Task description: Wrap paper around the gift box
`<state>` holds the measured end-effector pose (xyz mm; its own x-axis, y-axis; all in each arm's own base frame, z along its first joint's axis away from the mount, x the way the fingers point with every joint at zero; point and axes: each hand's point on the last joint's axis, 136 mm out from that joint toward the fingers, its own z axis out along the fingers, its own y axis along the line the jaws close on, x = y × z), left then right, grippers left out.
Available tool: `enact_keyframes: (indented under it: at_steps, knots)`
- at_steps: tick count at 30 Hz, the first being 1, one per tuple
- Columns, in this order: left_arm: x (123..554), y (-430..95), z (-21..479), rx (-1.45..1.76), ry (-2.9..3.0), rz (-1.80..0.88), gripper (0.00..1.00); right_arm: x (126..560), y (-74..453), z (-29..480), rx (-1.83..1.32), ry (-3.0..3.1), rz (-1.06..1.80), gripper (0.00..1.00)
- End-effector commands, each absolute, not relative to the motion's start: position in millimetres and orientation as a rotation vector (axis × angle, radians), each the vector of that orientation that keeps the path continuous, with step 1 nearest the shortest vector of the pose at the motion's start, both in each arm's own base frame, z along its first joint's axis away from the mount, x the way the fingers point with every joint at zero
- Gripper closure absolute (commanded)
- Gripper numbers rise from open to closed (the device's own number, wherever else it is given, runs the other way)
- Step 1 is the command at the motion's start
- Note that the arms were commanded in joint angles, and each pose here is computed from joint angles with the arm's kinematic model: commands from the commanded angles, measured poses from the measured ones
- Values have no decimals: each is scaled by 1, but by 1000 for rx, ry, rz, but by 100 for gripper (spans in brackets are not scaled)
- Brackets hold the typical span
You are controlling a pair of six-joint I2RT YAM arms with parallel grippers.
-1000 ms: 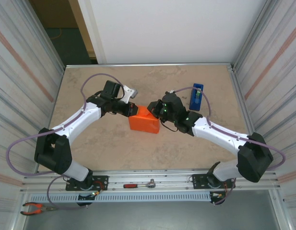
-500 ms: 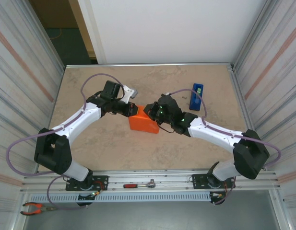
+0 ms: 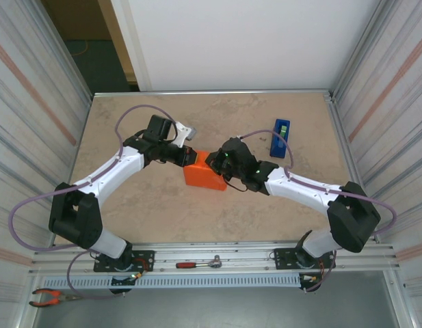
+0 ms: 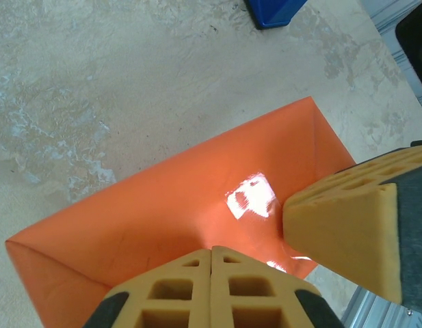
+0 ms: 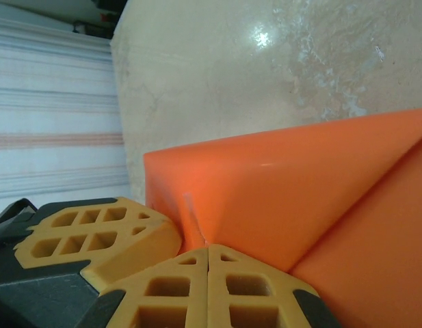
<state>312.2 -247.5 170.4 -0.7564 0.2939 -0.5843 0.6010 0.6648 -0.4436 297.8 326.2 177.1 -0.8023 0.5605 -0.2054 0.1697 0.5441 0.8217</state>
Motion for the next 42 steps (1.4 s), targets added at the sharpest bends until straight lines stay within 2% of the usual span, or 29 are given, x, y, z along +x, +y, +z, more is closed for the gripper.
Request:
enact_keyframes:
  at_steps: [1, 9, 19, 25, 42]
  knots:
    - [287, -231, 130, 671, 2609, -829, 94, 291, 314, 146, 607, 2437, 1005, 100]
    - [288, -233, 139, 671, 2586, -842, 94, 284, 307, 133, 574, 2518, 867, 100]
    - [306, -239, 215, 556, 2416, -1036, 92, 277, 299, 122, 563, 2606, 694, 100]
    - [312, -245, 243, 526, 2353, -1108, 90, 274, 299, 122, 536, 2656, 606, 100]
    - [320, -265, 224, 513, 2386, -1198, 89, 262, 300, 107, 491, 2766, 438, 100]
